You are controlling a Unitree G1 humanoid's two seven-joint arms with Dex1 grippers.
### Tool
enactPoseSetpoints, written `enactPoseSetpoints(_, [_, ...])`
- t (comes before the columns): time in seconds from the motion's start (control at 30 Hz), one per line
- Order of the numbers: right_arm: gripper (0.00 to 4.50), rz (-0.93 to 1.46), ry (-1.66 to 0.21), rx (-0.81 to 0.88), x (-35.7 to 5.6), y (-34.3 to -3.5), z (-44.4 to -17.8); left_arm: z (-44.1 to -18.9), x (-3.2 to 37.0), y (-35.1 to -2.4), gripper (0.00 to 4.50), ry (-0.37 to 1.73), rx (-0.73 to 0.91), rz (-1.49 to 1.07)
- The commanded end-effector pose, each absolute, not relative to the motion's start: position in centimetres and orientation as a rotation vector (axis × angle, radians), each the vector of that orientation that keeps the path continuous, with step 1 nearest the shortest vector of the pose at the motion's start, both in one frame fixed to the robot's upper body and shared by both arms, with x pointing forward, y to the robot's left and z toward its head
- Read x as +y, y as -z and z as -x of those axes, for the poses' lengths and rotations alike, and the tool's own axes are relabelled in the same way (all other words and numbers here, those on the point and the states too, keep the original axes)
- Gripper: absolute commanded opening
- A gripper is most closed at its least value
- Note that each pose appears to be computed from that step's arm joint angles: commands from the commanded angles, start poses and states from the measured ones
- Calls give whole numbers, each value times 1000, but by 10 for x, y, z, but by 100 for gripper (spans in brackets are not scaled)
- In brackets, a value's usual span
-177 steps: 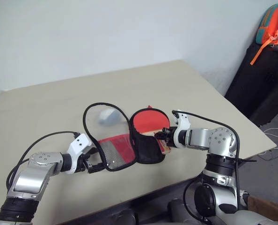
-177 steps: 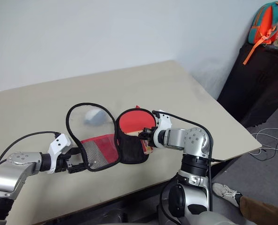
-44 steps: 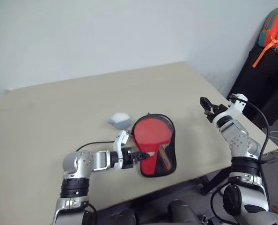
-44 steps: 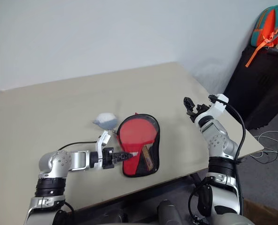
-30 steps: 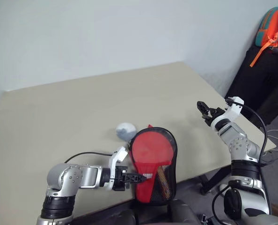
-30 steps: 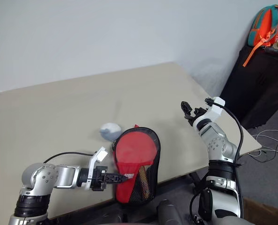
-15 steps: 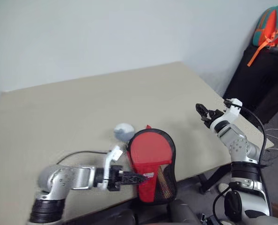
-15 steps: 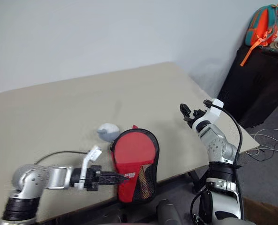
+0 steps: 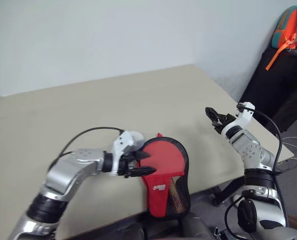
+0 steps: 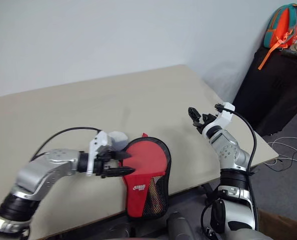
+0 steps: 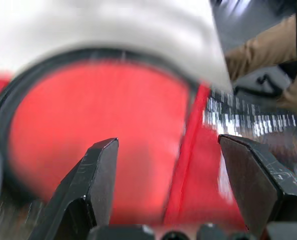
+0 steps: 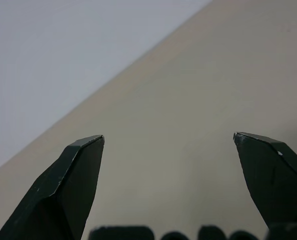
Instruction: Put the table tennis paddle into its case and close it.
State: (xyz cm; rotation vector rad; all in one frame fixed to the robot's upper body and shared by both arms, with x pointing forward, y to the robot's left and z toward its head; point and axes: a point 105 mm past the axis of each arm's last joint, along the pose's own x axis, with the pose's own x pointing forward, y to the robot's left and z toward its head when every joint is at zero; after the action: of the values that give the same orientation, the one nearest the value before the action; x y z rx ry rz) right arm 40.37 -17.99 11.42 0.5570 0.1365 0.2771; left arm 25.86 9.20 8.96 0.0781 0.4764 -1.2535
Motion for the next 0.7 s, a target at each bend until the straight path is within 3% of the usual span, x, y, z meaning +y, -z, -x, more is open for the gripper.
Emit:
enactPoseSetpoints(0.03, [450, -535, -310, 54, -178, -141, -409, -259, 84, -69, 337, 1250, 511, -147])
enactPoseSetpoints(0.27, [450, -524, -298, 54, -182, -141, -409, -273, 92, -33, 337, 1170, 488, -324])
enactPoseSetpoints(0.4, [450, -520, -322, 59, -177, -144, -409, -256, 97, -9, 337, 1232, 528, -459])
enactPoseSetpoints(0.6, [450, -488, -541, 71, -132, -168, -413, -248, 101, -2, 337, 1209, 588, -376])
enactPoseSetpoints(0.7, [450, -335, -680, 146, -94, -163, -415, -242, 104, -1, 337, 1227, 616, -346])
